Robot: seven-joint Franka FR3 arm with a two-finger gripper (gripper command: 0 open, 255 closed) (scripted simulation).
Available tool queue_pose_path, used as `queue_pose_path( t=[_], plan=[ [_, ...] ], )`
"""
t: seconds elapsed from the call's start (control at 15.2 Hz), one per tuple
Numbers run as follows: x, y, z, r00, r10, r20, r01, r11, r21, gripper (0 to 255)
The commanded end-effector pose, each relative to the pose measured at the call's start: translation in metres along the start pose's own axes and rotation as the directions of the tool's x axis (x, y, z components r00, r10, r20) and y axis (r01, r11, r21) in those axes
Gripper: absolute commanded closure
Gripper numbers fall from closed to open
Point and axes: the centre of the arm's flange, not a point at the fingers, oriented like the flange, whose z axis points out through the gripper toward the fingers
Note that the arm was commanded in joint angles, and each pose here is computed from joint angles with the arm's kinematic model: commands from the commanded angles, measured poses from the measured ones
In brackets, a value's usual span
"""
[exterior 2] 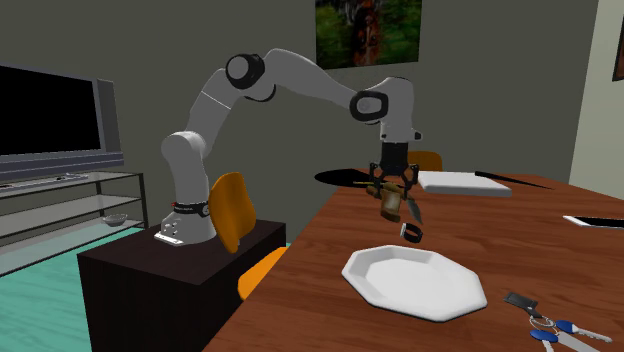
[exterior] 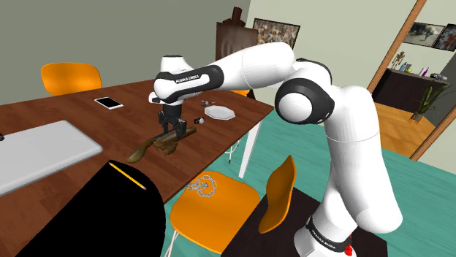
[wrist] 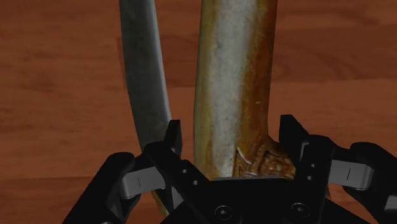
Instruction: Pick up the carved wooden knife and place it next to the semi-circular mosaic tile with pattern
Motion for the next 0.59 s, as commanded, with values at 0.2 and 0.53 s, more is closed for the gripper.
queue_pose_path(
  t=[0.2, 0.53],
  plan=[
    [0.001, -0.001, 0.005, 1.000, -0.002, 0.000, 0.002, 1.000, 0.008, 0],
    [0.002, -0.001, -0.044, 1.000, -0.002, 0.000, 0.002, 1.000, 0.008, 0]
  ],
)
